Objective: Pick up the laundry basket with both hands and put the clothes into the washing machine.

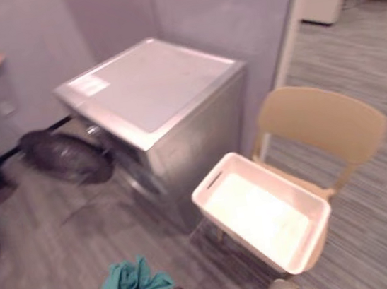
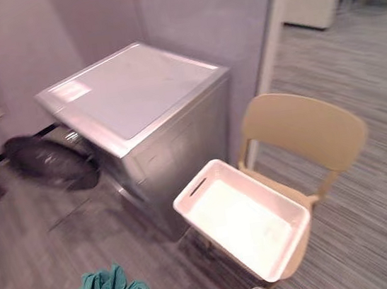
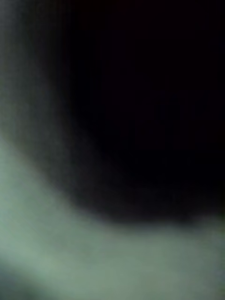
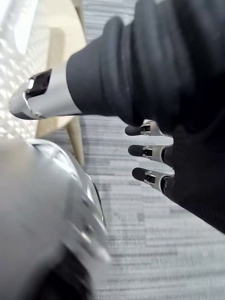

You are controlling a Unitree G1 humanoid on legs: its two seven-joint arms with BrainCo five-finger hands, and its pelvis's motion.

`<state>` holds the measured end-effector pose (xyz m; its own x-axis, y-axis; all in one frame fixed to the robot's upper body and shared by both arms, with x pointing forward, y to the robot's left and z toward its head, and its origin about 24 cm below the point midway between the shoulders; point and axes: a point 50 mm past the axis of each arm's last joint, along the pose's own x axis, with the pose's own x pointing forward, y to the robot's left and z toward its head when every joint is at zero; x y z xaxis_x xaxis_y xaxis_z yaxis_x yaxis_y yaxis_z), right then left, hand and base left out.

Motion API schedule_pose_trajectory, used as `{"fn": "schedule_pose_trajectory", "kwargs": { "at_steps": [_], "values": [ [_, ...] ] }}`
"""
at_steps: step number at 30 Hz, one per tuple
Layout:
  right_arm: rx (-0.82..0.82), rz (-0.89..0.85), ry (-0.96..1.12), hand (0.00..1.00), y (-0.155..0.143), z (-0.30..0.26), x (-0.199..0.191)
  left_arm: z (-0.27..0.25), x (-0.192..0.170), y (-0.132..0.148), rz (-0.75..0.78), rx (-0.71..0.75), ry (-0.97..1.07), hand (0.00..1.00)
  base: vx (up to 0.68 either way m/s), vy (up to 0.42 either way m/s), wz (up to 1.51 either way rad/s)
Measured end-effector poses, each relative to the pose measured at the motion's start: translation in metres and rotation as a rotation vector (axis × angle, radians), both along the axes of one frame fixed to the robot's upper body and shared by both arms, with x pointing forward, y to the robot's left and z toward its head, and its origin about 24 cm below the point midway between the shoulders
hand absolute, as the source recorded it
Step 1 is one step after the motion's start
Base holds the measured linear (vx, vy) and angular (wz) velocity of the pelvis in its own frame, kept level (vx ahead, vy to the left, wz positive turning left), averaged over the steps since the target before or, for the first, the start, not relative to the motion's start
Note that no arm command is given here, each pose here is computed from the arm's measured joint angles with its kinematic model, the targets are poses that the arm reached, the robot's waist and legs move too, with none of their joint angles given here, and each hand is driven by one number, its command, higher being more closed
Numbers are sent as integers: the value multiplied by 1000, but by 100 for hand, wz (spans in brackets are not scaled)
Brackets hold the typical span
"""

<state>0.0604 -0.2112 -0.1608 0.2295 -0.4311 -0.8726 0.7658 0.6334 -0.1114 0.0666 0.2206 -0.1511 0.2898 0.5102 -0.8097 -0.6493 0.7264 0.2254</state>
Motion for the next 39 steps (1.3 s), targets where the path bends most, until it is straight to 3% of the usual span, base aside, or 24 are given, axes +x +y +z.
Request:
{"fn": "schedule_pose_trajectory", "kwargs": {
  "at_steps": [5, 9, 14, 24, 28, 32, 39],
  "values": [
    [0, -41, -22, 0, -2, 1, 6, -1, 4, -6, -21, -5, -2, 100, -52, 84, 66],
    [29, -83, 18, 0, 2, -3, -5, -2, 16, -7, -159, 7, 23, 100, -1, 132, 27],
    [46, -52, -12, 0, 7, -2, 16, -3, 22, -8, -290, 27, 45, 100, 17, 89, -28],
    [32, 27, -43, 0, 0, 2, 39, 2, 43, -10, -383, 33, -2, 100, -29, 34, -13],
    [81, -21, -2, 0, 12, -4, 16, 5, 51, -10, -413, 43, -26, 100, 97, 48, 106],
    [117, -94, -48, 0, 16, -4, 19, 5, 53, -7, -400, 43, -23, 100, 215, -129, 49],
    [97, -238, 10, 0, 9, -7, -24, 3, 66, -43, -424, -50, -60, 100, 322, -205, 54]
  ]
}}
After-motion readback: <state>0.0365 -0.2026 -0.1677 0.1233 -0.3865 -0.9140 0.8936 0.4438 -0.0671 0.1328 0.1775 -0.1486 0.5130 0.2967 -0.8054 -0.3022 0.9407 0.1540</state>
